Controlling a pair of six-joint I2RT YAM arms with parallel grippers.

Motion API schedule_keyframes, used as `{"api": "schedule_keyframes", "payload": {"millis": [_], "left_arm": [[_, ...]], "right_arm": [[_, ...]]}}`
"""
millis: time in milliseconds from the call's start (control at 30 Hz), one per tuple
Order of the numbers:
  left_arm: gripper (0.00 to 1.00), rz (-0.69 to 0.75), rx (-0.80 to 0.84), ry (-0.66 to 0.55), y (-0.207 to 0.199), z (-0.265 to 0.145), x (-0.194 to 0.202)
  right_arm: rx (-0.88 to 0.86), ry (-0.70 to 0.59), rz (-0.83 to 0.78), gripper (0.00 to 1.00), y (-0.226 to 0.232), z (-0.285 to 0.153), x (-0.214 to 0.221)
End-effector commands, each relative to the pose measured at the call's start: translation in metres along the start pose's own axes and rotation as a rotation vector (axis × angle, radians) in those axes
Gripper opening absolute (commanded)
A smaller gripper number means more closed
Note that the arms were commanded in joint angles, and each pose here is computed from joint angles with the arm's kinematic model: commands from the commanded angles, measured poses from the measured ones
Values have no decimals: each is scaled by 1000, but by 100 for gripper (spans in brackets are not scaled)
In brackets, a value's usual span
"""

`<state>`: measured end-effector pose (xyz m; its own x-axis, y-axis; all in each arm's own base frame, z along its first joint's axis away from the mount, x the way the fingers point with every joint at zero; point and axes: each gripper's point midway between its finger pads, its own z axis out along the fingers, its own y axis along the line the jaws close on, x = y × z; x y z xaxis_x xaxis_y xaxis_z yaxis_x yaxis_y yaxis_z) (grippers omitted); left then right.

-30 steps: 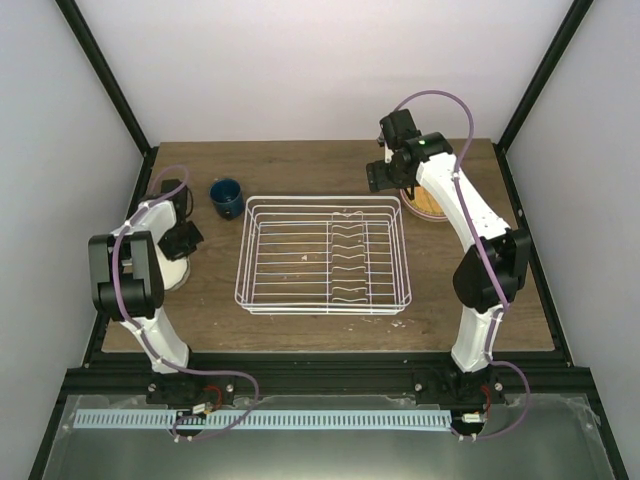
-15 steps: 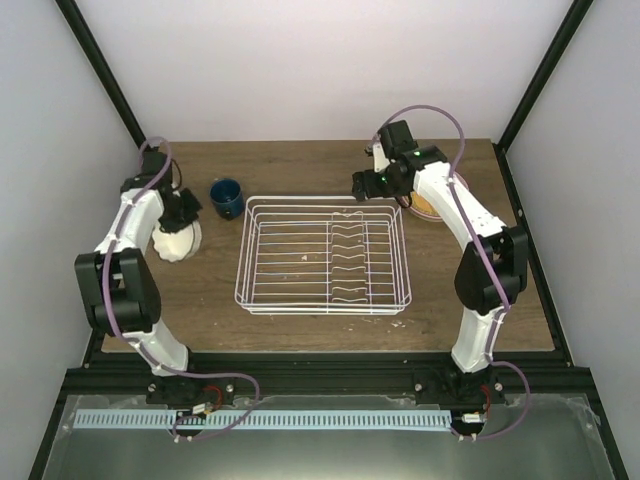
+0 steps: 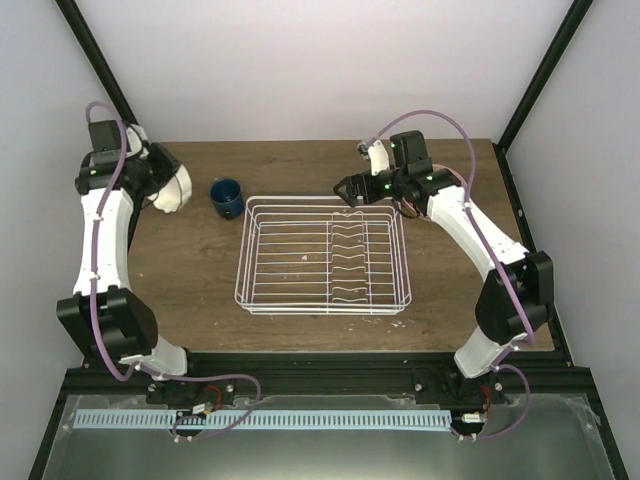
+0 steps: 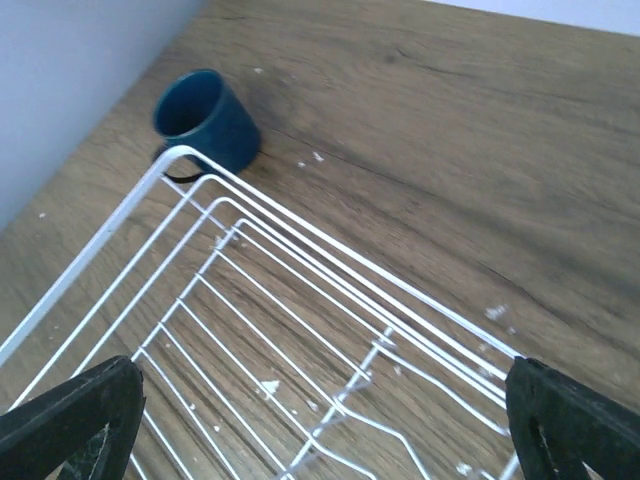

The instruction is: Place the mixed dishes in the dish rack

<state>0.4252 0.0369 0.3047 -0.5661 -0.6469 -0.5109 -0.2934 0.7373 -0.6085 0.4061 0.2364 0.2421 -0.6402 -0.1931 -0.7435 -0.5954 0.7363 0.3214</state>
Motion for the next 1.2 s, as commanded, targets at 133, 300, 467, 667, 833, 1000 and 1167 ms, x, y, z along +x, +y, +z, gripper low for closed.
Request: {"api": "schedule_keyframes", "payload": {"millis": [133, 300, 467, 667, 833, 1000, 1167], "left_arm": [[0, 91, 349, 51, -99, -6, 22], [0, 64, 561, 79, -149, -15, 39], [0, 114, 623, 111, -184, -26, 57], [0, 113, 654, 155, -194, -14, 86], [0, 108, 688, 190, -204, -8, 105], [0, 112, 702, 206, -210, -5, 118], [0, 106, 708, 220, -210, -3, 128]], "right_arm": [[-179, -169, -204, 100, 62, -12, -46], [-191, -195, -261, 100, 82, -2, -54], [-218, -224, -322, 100, 102, 5, -51], [-248, -290, -399, 100, 128, 11, -52], [-266, -311, -440, 100, 143, 18, -51], [-277, -318, -442, 100, 150, 25, -52], [-298, -294, -435, 100, 156, 37, -46]]}}
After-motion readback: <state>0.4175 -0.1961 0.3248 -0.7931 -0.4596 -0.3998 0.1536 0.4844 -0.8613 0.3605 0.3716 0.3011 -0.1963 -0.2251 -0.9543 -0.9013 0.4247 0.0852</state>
